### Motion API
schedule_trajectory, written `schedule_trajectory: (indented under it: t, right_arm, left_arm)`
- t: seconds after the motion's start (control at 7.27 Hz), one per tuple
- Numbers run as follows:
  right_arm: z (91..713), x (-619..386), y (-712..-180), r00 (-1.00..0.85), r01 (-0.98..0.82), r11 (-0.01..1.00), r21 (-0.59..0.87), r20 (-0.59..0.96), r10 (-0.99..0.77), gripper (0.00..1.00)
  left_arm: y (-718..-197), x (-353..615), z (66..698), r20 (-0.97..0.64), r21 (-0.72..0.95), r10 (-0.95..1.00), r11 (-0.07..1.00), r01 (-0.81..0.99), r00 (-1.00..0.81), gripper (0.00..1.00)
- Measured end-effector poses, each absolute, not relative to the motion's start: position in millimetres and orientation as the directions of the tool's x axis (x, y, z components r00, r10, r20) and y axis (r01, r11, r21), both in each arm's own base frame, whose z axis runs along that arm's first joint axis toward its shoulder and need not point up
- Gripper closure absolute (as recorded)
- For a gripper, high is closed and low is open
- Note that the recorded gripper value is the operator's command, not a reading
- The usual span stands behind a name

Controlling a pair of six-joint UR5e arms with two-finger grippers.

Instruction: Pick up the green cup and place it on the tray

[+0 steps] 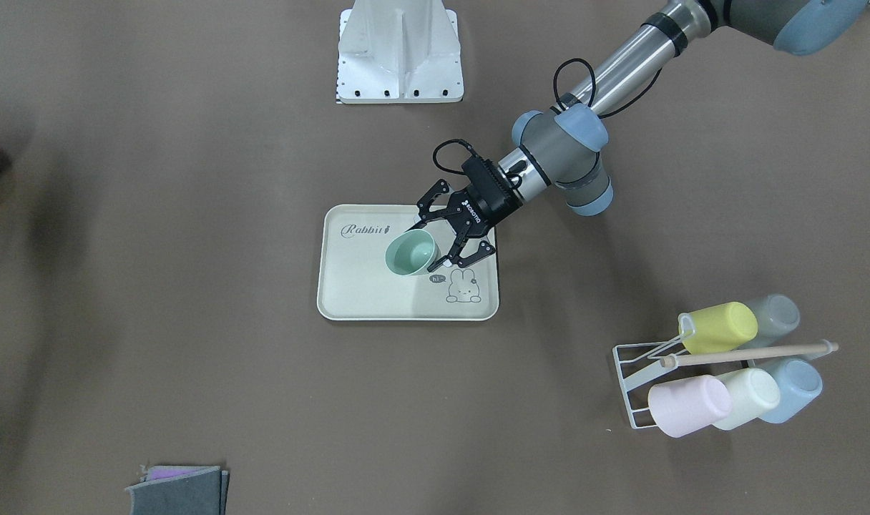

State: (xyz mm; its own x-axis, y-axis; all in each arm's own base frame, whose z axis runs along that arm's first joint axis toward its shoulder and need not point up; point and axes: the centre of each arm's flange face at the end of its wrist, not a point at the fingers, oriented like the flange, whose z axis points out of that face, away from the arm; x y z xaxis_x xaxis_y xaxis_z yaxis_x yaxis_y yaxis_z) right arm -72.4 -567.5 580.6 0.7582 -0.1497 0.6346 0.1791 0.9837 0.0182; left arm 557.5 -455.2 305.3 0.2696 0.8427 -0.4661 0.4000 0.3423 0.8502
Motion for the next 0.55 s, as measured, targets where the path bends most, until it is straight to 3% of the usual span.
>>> schedule_trajectory:
  t: [0.55]
  right_arm:
    - [655.2, 57.2, -466.9, 0.767, 0.112, 0.994, 0.004, 0.636, -0.089, 0.00]
  left_arm:
    - [-442.1, 574.1, 291.3, -0.461, 0.849, 0.853, 0.343, 0.401, 0.245, 0.42]
